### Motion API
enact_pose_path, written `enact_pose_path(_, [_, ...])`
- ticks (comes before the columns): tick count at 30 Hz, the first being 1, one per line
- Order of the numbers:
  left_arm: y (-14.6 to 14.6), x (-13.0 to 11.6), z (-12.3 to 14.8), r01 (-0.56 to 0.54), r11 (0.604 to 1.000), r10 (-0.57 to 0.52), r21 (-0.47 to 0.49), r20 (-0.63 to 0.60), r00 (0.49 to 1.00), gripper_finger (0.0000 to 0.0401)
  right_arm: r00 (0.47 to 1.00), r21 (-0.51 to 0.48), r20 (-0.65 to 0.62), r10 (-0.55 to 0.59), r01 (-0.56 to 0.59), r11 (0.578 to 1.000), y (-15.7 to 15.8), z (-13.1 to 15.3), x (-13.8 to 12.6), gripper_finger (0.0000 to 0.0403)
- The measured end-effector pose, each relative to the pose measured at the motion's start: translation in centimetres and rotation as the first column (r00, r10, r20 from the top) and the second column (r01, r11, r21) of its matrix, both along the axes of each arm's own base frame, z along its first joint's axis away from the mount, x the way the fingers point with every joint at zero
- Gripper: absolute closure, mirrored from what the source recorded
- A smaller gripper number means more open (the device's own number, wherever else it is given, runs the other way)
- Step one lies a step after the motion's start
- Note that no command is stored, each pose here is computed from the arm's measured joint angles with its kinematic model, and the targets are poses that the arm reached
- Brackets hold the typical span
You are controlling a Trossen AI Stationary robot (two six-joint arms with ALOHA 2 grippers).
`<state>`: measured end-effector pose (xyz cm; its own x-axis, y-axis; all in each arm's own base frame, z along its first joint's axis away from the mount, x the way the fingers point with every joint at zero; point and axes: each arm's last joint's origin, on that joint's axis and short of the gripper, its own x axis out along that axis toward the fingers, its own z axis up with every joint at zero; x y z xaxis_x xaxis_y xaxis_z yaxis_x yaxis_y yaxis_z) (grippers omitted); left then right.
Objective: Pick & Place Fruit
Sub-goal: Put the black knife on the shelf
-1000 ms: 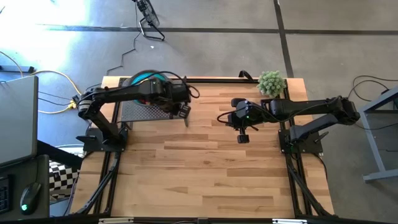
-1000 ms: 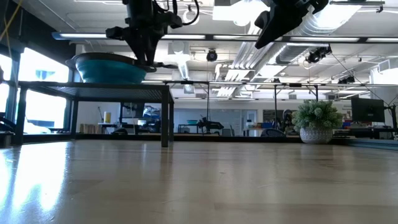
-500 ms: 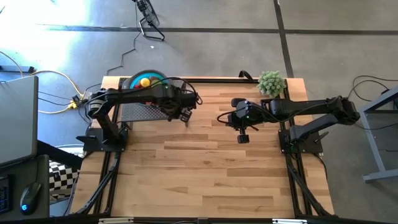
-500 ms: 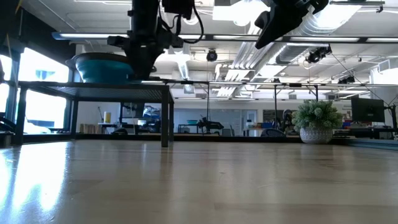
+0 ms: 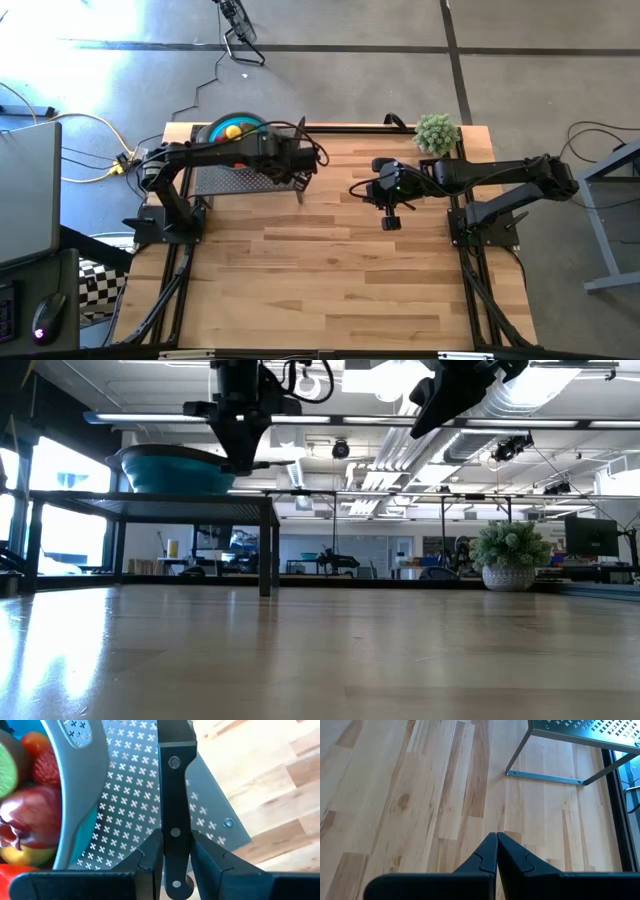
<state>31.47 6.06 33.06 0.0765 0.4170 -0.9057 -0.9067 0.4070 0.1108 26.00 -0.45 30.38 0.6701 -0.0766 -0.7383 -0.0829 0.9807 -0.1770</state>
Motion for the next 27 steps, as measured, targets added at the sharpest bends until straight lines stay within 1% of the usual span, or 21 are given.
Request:
enact_pose_path(4, [-0.35,0.05,0.03,0.010,1.000,-0.009,0.022,-0.004,1.000,0.0327,1.000,0.000,0.000,0.000,0.000,1.000,0.00,0.00,0.00,0.0401])
enact_pose_path(12, [-0.24,0.12,0.04,0.007,1.000,-0.008,0.026,0.004,1.000,0.0327,1.000,0.000,0.000,0.000,0.000,1.000,0.00,0.00,0.00,0.0401])
enact_pose_path(16, [-0.31,0.14,0.01,0.069,0.998,-0.069,0.003,-0.018,0.997,0.0327,1.000,0.000,-0.001,0.000,0.000,1.000,0.00,0.00,0.00,0.0401])
enact_pose_path(19, [-0.31,0.13,0.01,0.102,0.995,-0.102,0.004,-0.034,0.994,0.0327,1.000,0.000,-0.002,0.001,-0.001,1.000,0.00,-0.01,-0.01,0.0401])
enact_pose_path(22, [-0.33,0.12,0.00,0.096,0.995,-0.096,-0.002,-0.031,0.995,0.0327,1.000,0.001,-0.002,0.002,-0.002,1.000,0.01,-0.02,-0.02,0.0401])
enact_pose_path(27, [-0.44,-0.18,-0.08,0.025,0.999,-0.026,-0.041,-0.026,0.999,0.0327,1.000,0.002,-0.002,0.002,-0.002,1.000,0.01,-0.02,-0.02,0.0401])
